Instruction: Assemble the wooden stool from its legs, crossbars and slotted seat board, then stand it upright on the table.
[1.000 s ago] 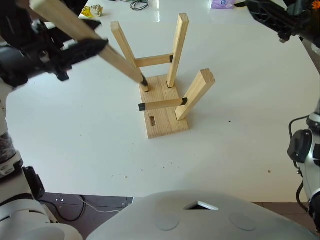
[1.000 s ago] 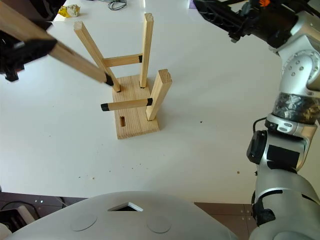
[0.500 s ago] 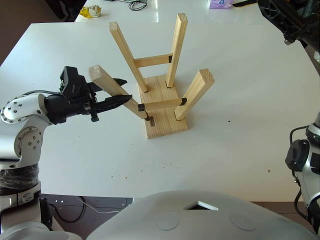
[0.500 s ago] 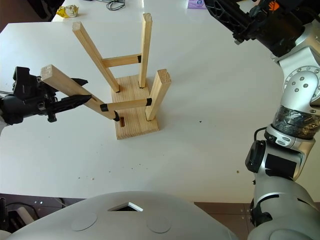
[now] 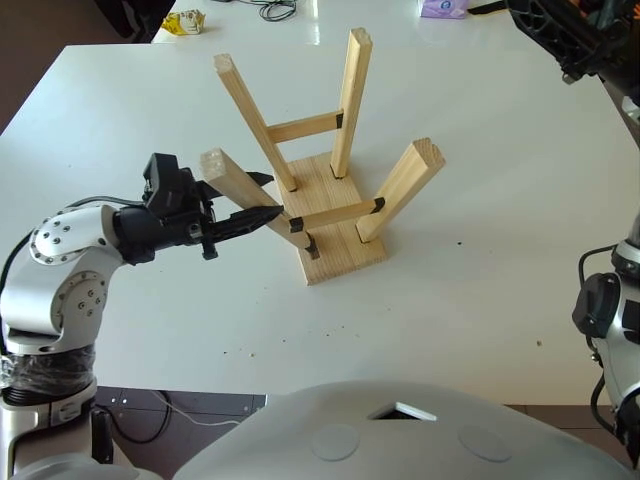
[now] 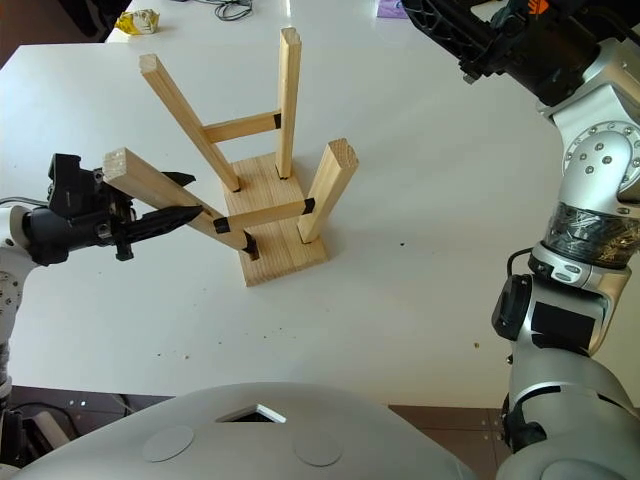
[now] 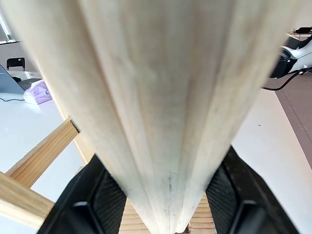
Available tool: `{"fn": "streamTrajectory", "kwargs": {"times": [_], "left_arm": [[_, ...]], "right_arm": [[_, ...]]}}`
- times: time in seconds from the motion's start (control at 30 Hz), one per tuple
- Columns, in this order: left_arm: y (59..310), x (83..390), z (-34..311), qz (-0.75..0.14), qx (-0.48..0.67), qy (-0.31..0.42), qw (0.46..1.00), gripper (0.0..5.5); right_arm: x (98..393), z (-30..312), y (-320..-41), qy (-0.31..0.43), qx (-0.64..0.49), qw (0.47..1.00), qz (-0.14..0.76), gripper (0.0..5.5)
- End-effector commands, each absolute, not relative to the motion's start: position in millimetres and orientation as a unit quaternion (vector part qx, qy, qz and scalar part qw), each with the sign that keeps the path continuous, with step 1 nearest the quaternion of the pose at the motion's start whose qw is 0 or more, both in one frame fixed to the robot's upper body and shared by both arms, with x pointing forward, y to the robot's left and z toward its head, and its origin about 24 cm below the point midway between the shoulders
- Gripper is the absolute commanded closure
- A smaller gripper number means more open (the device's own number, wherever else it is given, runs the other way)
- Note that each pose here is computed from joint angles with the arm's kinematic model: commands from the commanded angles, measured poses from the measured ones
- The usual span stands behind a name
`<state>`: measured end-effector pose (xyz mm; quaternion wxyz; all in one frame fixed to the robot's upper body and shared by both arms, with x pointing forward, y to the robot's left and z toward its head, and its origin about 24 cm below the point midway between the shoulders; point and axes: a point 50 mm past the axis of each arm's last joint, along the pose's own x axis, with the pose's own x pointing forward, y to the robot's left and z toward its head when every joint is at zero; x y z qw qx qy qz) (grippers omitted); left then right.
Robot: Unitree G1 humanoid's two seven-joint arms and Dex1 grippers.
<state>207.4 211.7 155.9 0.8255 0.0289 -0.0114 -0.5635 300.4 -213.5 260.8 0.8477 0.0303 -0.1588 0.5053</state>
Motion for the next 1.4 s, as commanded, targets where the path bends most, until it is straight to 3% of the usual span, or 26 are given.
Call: {"fn": "streamTrajectory", "kwargs": {"times": [0.03, 0.23, 0.6, 0.9, 1.4], "left_arm": [[206, 196, 131, -0.558, 0.018, 0.037, 0.829, 3.42], [209, 176, 119, -0.545, 0.059, 0.069, 0.834, 3.42], [186, 166, 139, -0.506, 0.057, 0.005, 0.861, 3.43], [186, 152, 143, -0.48, 0.042, 0.019, 0.876, 3.44], [186, 172, 150, -0.497, 0.13, 0.03, 0.857, 3.45]], "right_arm": [[303, 268, -209, -0.167, 0.025, 0.84, 0.516, 1.05], [302, 267, -208, -0.171, 0.026, 0.84, 0.515, 1.05], [294, 262, -208, -0.17, 0.032, 0.844, 0.508, 1.05], [280, 253, -211, -0.175, 0.049, 0.858, 0.48, 1.05], [262, 240, -211, -0.198, 0.085, 0.876, 0.433, 1.05]]}}
